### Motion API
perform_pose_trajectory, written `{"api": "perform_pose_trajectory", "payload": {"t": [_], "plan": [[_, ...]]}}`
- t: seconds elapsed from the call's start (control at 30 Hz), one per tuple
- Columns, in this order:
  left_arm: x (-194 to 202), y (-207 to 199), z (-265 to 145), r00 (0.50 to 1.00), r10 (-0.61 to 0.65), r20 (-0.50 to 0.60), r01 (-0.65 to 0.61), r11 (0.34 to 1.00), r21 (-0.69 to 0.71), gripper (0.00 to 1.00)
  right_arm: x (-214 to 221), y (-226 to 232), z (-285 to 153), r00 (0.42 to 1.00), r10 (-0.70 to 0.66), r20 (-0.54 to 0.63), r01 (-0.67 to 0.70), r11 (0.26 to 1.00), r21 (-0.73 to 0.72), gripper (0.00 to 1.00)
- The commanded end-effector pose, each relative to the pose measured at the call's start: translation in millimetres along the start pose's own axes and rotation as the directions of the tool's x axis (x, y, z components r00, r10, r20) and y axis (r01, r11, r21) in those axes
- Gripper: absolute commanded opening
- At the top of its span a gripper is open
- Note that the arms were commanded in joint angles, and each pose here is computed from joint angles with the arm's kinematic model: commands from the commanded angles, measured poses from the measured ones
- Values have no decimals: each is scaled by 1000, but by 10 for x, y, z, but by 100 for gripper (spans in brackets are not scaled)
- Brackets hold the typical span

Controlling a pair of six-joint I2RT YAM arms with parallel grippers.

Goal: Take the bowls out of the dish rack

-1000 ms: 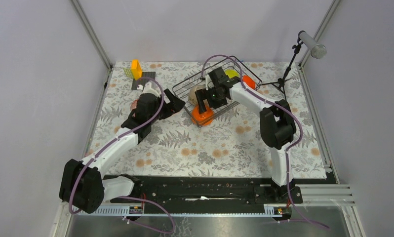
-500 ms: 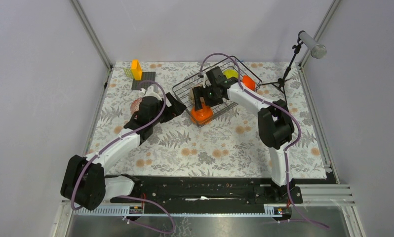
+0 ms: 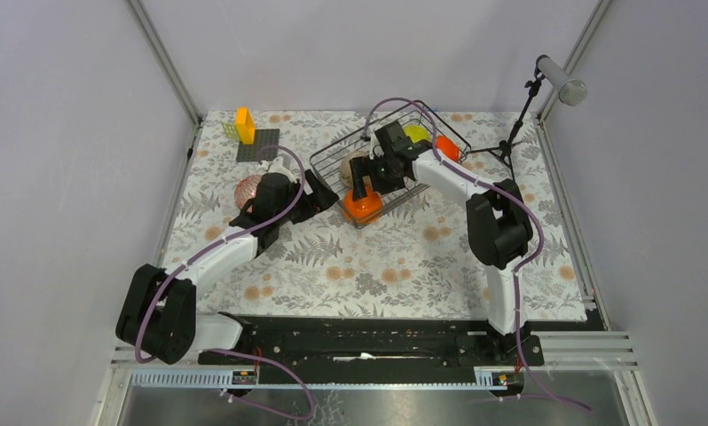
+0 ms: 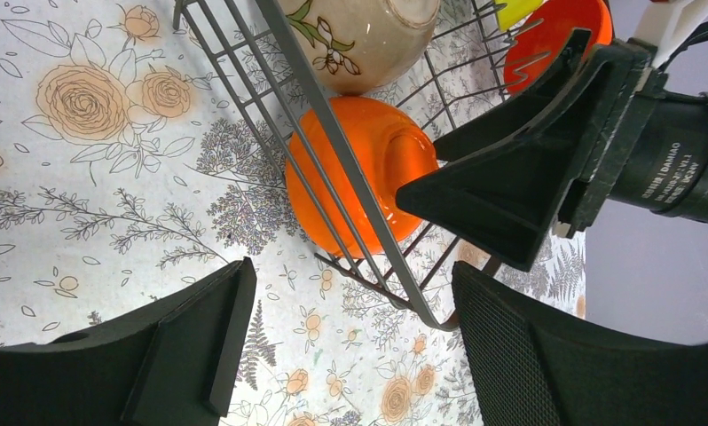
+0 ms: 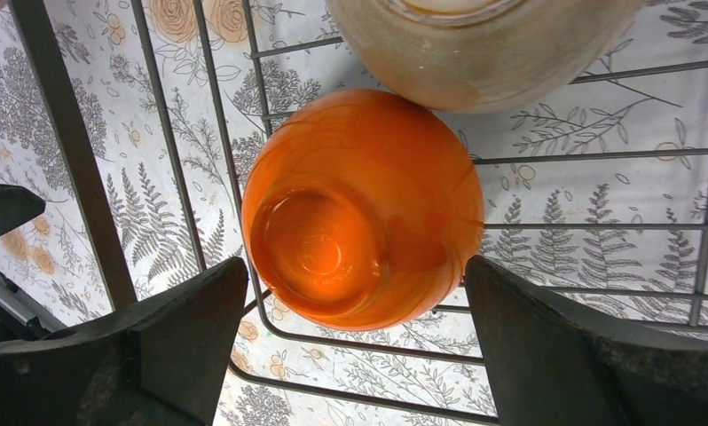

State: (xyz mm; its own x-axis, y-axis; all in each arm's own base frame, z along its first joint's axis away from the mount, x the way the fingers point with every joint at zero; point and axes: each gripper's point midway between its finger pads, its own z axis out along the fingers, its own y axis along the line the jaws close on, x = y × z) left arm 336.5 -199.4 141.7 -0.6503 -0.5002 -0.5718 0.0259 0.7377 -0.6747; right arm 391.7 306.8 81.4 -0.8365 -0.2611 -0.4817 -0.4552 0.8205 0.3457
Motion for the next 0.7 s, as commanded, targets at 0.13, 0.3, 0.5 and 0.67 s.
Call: {"api": "perform_pose_trajectory", "payload": {"t": [0.13,0.3,0.5,0.67], "plan": [[-43,-89,62,1000,11,12,-11,999,53,85,-149,-124,-197,999,21,38,-23,999,45,100],[-32,-70,81,1000,11,9,-11,999,48,85,-401,-116,-300,992,41,120,-51,995,86,100],[-52,-44,67,1000,10,25,-10,999,36,83,-765,-40,-368,970,-9,241,-33,985,169,95],[-63,-3,45,999,11,34,-12,1000,13,82,-952,139,-258,964,-37,262,2,991,133,81]]}}
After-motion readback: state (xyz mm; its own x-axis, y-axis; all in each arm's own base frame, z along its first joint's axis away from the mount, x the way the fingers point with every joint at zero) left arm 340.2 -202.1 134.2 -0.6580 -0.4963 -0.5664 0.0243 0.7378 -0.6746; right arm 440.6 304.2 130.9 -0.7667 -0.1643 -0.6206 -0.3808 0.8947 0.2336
